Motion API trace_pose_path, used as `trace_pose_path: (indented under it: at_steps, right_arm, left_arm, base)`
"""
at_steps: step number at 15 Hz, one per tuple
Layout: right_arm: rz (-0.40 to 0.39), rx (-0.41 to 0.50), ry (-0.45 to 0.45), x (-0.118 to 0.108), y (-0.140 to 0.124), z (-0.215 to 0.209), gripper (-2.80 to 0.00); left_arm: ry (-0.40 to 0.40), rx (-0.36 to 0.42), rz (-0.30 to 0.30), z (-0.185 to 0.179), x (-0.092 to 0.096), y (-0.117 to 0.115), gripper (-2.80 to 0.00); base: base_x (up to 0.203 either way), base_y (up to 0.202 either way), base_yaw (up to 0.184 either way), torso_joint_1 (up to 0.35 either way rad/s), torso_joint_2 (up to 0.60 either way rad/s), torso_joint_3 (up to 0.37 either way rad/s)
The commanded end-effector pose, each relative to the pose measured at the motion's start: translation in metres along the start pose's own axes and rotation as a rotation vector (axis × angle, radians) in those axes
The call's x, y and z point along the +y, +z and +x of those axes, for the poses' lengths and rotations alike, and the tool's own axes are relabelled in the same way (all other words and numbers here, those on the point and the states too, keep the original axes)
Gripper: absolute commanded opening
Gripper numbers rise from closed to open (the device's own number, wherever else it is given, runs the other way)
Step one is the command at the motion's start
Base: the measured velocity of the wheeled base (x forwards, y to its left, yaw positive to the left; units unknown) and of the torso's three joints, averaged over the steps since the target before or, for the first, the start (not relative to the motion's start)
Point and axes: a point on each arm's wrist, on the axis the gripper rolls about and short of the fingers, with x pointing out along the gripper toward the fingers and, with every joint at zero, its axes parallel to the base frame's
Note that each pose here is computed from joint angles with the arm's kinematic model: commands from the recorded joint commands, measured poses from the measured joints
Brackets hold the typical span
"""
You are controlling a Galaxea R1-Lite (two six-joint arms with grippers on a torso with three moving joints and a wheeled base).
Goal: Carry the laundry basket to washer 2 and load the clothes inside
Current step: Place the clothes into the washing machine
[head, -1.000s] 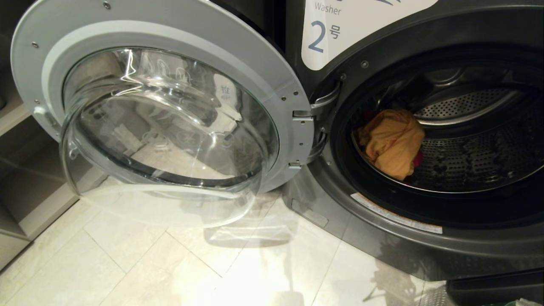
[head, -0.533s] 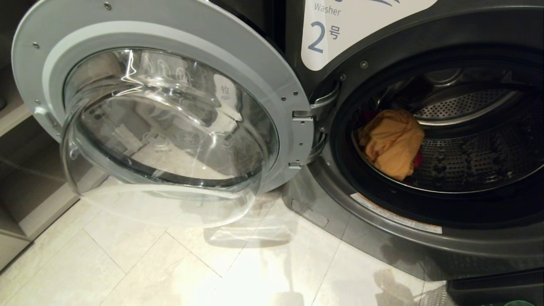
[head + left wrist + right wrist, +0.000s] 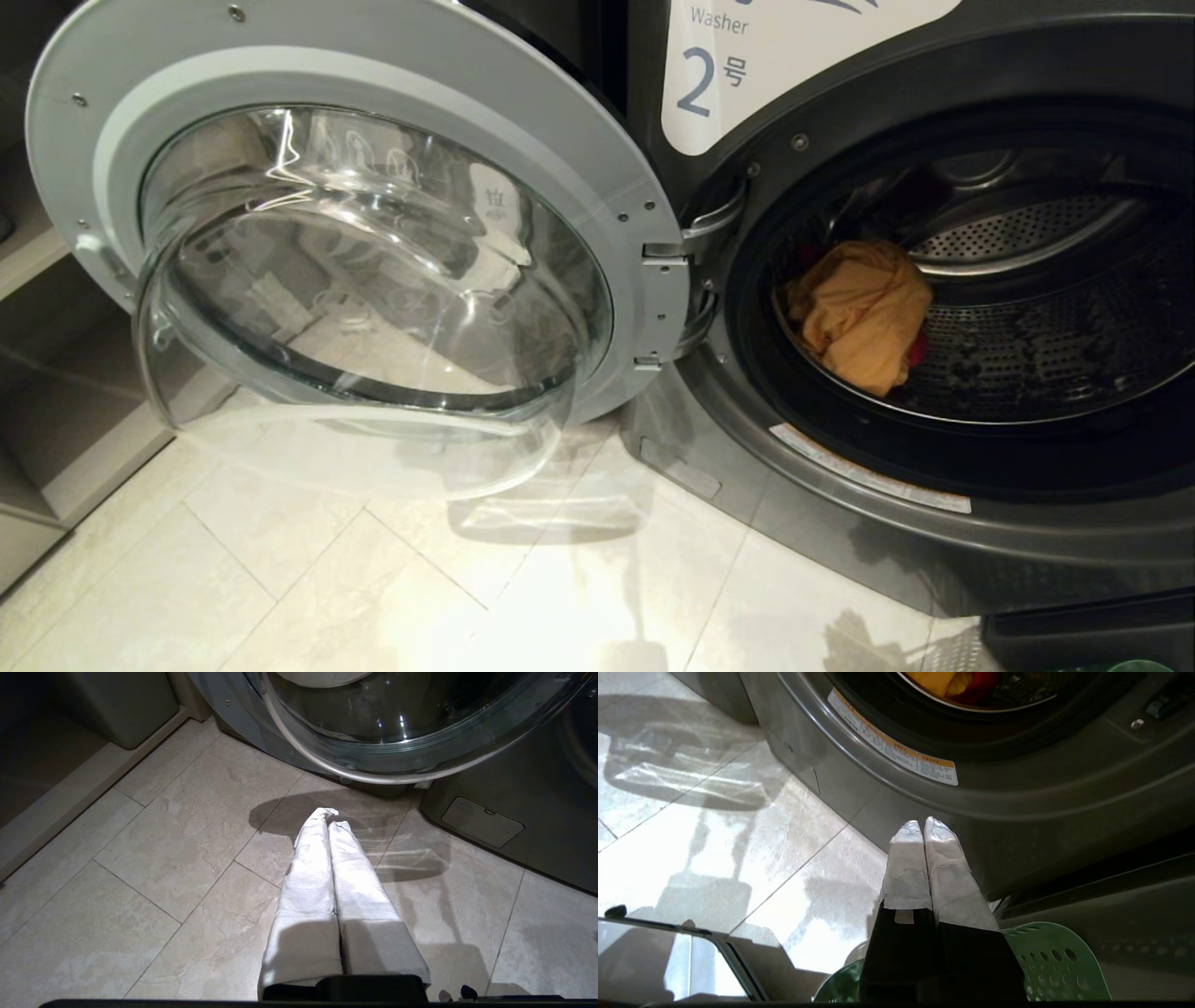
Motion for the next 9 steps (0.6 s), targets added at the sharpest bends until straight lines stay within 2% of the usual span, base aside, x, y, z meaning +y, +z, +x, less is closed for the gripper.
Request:
trace_pose_path:
  at_steps: [1, 9]
  right_arm:
    - [0.003, -0.022, -0.004, 0.0003, -0.0016, -0.0012, -2.80]
    - [-0.011, -0.028, -0.001, 0.0003, -0.0012, -0.0012, -2.80]
  left_arm:
    - [-0.001, 0.039, 0.001, 0.0020, -0.0005, -0.0113, -2.80]
    - [-0.001, 0.039, 0.001, 0.0020, -0.0005, -0.0113, -2.80]
  base:
    - [0.000, 0.000, 0.000, 0.000, 0.00, 0.000]
    - [0.000, 0.000, 0.000, 0.000, 0.00, 0.000]
